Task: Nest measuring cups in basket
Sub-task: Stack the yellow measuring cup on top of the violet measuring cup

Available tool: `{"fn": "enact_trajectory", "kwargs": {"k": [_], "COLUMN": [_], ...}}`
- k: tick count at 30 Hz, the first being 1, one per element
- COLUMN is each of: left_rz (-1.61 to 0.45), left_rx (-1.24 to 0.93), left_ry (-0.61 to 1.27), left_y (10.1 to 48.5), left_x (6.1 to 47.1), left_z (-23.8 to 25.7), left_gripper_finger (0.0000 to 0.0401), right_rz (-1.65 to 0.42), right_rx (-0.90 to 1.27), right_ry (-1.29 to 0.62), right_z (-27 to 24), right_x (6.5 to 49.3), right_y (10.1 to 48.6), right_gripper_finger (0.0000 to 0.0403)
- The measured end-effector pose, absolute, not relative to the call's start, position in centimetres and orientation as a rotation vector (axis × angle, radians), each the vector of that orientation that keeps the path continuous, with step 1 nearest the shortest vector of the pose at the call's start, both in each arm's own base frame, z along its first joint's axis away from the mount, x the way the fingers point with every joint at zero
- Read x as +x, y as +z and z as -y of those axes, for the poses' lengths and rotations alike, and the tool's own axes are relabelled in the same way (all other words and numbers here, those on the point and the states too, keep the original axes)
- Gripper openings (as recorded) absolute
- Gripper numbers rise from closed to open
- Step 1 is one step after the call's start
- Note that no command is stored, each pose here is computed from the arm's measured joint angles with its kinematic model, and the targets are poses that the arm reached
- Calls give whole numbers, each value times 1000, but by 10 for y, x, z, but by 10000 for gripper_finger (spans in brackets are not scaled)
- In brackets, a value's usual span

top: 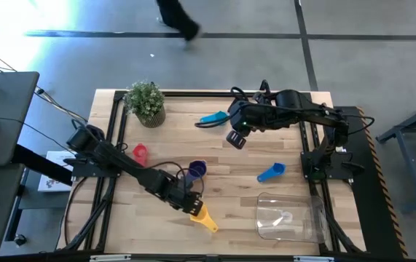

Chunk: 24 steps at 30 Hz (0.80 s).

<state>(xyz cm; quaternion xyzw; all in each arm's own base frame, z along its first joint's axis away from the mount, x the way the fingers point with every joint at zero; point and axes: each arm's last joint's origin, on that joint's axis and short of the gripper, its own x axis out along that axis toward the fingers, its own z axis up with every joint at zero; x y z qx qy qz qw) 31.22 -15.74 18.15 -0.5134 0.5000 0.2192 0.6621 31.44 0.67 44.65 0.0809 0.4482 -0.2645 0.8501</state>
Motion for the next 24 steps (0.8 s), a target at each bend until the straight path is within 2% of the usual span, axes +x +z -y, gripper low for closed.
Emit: {"fn": "enact_trajectory", "kwargs": {"k": [19, 24], "left_rz": [-1170, -1180], "left_rx": [-1158, -1128], "left_ry": [552, 539], "left_y": [154, 154], "left_x": [319, 319], "left_z": [161, 161], "left_gripper_finger": [110, 89], "right_rz": [-948, -947], "right_rx": [163, 162], "right_ry": [-551, -552], "right_z": [-7, -7], "right_x": [315, 315], "right_y": [446, 446], "right_gripper_finger": [103, 103]}}
